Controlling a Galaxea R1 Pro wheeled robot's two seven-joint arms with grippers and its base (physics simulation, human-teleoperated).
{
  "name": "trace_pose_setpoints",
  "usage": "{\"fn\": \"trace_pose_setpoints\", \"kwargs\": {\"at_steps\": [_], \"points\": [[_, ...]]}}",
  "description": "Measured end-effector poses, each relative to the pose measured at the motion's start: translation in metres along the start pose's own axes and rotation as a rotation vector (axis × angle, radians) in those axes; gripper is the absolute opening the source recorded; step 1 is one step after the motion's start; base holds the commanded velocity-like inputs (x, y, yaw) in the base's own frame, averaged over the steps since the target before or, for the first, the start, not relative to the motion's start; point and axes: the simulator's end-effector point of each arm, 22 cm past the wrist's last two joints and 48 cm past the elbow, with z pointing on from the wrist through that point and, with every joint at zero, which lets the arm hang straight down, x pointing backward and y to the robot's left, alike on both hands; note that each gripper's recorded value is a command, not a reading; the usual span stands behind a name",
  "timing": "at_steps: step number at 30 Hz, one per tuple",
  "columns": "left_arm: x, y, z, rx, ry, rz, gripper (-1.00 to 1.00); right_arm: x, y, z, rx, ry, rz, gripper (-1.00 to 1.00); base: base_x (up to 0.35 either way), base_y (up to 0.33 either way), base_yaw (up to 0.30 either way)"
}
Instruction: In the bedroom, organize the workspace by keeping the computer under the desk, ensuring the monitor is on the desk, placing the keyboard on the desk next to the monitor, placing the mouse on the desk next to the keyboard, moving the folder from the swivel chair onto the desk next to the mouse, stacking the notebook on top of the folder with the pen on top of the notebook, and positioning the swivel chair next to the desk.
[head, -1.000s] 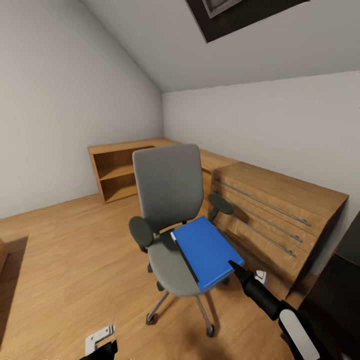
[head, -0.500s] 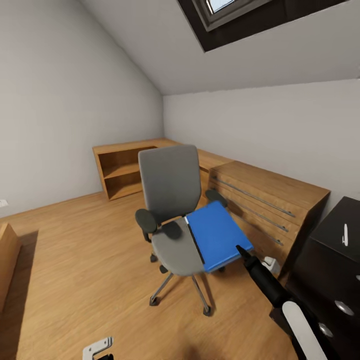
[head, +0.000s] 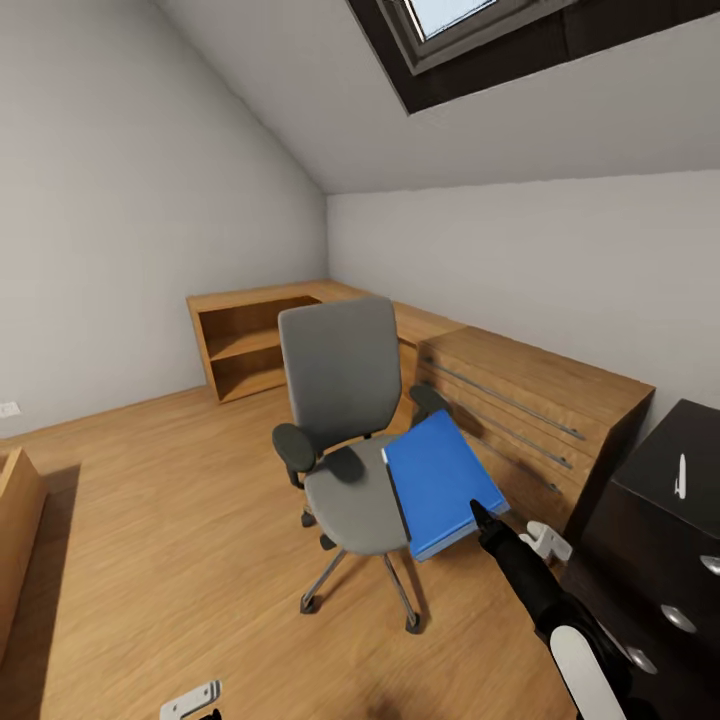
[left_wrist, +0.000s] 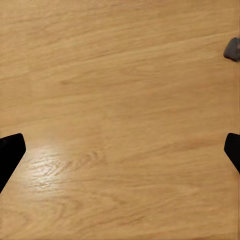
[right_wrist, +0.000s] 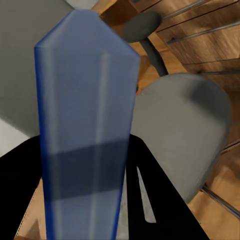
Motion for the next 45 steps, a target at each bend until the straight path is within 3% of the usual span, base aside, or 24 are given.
{"fn": "trace_pose_setpoints", "kwargs": {"at_steps": [17, 18, 22, 27, 34, 45], "points": [[-0.02, -0.009, -0.026, 0.011, 0.005, -0.008, 1.0, -0.023, 0.026, -0.003, -0.022, 0.004, -0.004, -1.0, 0.0, 0.0, 0.0], [-0.013, -0.011, -0.029, 0.006, 0.003, 0.036, 1.0, -0.024, 0.027, -0.004, -0.022, 0.004, -0.004, -1.0, 0.0, 0.0, -0.061], [-0.02, -0.012, -0.035, 0.003, -0.038, 0.049, 1.0, -0.043, 0.02, -0.006, 0.001, -0.018, -0.009, -1.0, 0.0, 0.0, -0.157], [-0.02, -0.017, -0.044, 0.008, -0.042, 0.047, 1.0, -0.082, 0.002, -0.012, 0.03, -0.071, 0.003, -1.0, 0.0, 0.0, -0.24], [-0.023, -0.021, -0.055, 0.011, -0.037, 0.053, 1.0, -0.103, 0.014, -0.018, -0.035, -0.062, 0.058, -1.0, 0.0, 0.0, -0.046], [-0.033, -0.019, -0.07, 0.011, -0.031, 0.056, 1.0, -0.129, 0.019, -0.024, -0.029, -0.085, 0.071, -1.0, 0.0, 0.0, -0.011]]}}
